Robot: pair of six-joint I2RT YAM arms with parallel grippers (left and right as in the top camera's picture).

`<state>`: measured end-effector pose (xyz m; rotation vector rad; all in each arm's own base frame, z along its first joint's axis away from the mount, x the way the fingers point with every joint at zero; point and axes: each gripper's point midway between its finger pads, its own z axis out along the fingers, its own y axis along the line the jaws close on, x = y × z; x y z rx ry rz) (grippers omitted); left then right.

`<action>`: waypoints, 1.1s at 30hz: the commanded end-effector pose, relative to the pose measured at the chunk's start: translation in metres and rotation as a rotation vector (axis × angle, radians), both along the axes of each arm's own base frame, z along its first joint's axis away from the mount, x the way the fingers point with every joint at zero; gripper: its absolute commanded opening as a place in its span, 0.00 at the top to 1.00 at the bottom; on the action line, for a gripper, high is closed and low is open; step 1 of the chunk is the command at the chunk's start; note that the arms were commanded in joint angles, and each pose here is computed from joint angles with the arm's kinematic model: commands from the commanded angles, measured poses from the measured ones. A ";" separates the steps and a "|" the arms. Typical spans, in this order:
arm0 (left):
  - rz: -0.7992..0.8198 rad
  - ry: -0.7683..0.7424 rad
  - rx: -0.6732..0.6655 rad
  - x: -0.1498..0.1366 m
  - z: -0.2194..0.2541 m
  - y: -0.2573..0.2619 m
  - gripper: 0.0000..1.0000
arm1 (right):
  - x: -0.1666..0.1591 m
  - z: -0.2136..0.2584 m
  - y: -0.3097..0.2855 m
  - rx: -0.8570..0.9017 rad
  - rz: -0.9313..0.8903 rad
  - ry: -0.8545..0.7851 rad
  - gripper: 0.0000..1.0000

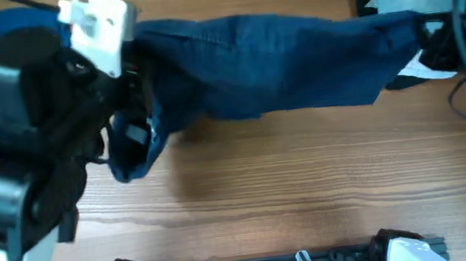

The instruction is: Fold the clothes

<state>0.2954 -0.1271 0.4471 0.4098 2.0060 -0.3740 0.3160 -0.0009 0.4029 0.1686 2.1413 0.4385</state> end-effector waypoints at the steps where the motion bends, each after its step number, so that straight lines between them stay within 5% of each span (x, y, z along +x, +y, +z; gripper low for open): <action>1: 0.001 -0.169 -0.079 -0.033 0.061 0.011 0.96 | -0.018 0.028 -0.019 -0.041 -0.077 -0.051 0.96; 11: 0.037 -0.148 -0.170 -0.083 0.069 0.027 0.96 | -0.109 0.095 -0.007 -0.102 -0.155 -0.187 0.96; 17: 0.045 -0.050 -0.146 -0.073 0.046 0.023 0.96 | -0.117 0.081 -0.009 -0.110 -0.169 -0.117 0.96; 25: 0.263 0.102 0.028 0.031 -0.016 0.032 0.96 | -0.054 0.056 -0.030 -0.082 -0.136 -0.005 0.96; 33: 0.393 0.053 0.084 0.114 -0.038 0.031 0.96 | 0.035 0.004 -0.039 0.006 0.043 0.111 0.96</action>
